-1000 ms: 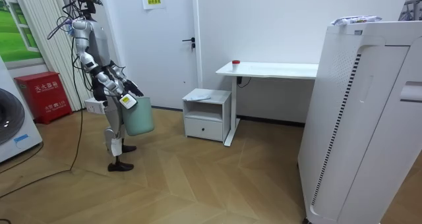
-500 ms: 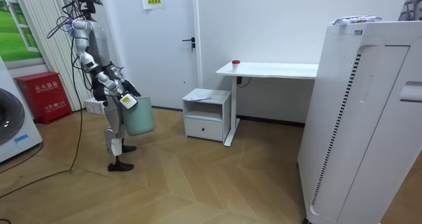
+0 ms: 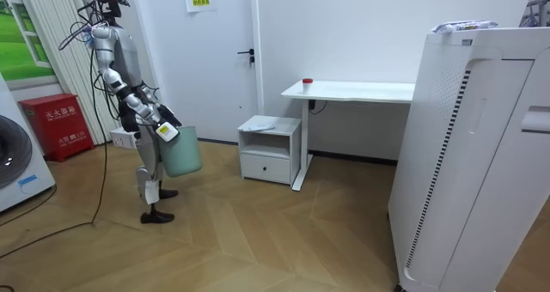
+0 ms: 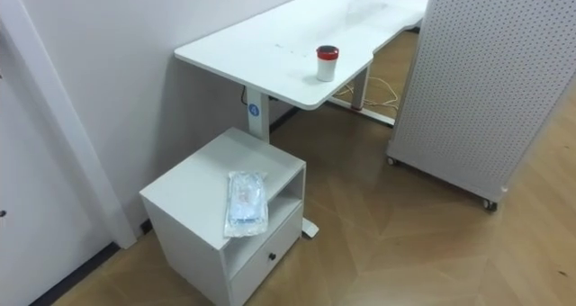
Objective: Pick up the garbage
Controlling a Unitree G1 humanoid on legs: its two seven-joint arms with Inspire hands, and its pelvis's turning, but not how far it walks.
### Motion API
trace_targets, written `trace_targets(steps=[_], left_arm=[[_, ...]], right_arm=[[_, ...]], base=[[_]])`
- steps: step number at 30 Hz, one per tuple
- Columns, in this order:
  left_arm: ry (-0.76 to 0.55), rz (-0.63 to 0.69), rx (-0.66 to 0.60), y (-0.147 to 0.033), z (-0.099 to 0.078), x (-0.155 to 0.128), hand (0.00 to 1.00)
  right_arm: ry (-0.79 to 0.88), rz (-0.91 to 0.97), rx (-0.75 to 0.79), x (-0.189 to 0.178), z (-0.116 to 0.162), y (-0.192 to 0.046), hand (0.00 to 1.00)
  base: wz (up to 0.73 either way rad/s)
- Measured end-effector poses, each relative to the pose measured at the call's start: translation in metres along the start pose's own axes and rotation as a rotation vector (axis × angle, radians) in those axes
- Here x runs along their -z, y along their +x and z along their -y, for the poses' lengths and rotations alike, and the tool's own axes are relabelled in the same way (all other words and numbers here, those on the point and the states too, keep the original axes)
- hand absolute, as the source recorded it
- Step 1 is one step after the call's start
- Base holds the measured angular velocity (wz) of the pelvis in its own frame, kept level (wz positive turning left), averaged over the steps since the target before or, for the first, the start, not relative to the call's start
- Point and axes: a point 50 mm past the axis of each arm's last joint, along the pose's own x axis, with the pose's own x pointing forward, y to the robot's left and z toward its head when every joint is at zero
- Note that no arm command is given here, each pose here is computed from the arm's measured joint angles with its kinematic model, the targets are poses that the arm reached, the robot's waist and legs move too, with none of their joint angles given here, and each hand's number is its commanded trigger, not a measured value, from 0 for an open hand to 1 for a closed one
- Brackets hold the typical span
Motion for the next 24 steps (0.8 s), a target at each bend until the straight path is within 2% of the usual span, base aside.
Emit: trace_targets(steps=[12,15,24], left_arm=[[-0.011,-0.085,0.021,-0.003,0.001,0.016,0.00],[0.023,-0.065,0.075,-0.004,0.011,0.012,0.00],[-0.012,-0.060,0.088,-0.005,0.008,0.019,0.00]], right_arm=[[0.014,-0.001,-0.011,0.000,-0.004,0.001,1.00],[0.064,-0.014,0.031,0.005,0.006,-0.002,1.00],[0.050,-0.049,0.072,0.013,0.014,-0.005,1.00]], base=[[0.07],[0.31],[-0.46]])
